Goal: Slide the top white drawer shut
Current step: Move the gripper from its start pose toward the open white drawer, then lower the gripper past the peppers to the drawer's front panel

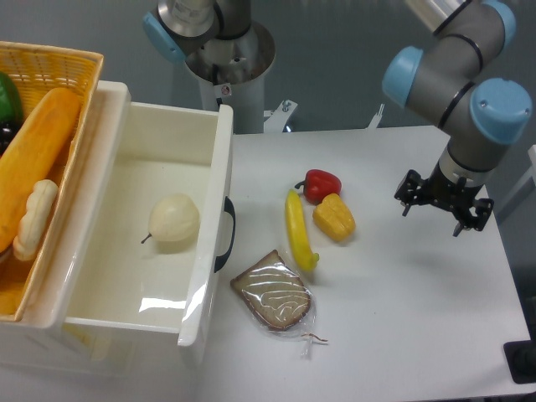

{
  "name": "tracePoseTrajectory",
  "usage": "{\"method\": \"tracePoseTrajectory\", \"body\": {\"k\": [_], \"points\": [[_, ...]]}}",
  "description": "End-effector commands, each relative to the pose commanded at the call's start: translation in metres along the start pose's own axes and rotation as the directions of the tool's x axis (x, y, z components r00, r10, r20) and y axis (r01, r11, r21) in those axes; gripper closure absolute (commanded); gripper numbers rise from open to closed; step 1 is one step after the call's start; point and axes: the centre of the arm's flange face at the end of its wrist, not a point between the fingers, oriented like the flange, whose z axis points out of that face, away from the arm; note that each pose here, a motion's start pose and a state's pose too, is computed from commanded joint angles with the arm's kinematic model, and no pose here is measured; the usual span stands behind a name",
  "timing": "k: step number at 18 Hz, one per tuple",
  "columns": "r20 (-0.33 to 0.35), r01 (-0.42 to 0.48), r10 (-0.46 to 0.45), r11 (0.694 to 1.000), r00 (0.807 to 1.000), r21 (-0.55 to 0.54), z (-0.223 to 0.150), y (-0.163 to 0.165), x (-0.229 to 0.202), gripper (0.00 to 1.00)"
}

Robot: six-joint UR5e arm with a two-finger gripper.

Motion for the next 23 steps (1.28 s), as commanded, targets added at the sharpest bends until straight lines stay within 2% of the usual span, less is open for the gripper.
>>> {"method": "tracePoseTrajectory", "body": {"k": [4,10,15,18,21,22,23], "points": [[-0.01,0.01,-0.01,1.0,1.0,0.002,0.003,0.002,0.003,0.0],[-0.06,0.007,-0.007,1.0,0.998,-0.011,0.033,-0.001,0.03,0.0],[-0.102,0.072,-0.076,0.997,0.992,-0.041,0.055,-0.016,0.054,0.0],[-0.118,0.063,-0.068,0.997,0.991,-0.045,0.061,-0.021,0.064,0.0],[-0.12,0.035,-0.039,0.999,0.992,-0.032,0.059,-0.04,0.076,0.0],[-0.111,0.043,-0.046,0.999,0.993,-0.03,0.054,-0.044,0.079,0.04],[-0.1,0.11,-0.113,0.993,0.989,-0.031,0.048,-0.052,0.081,0.14]]}}
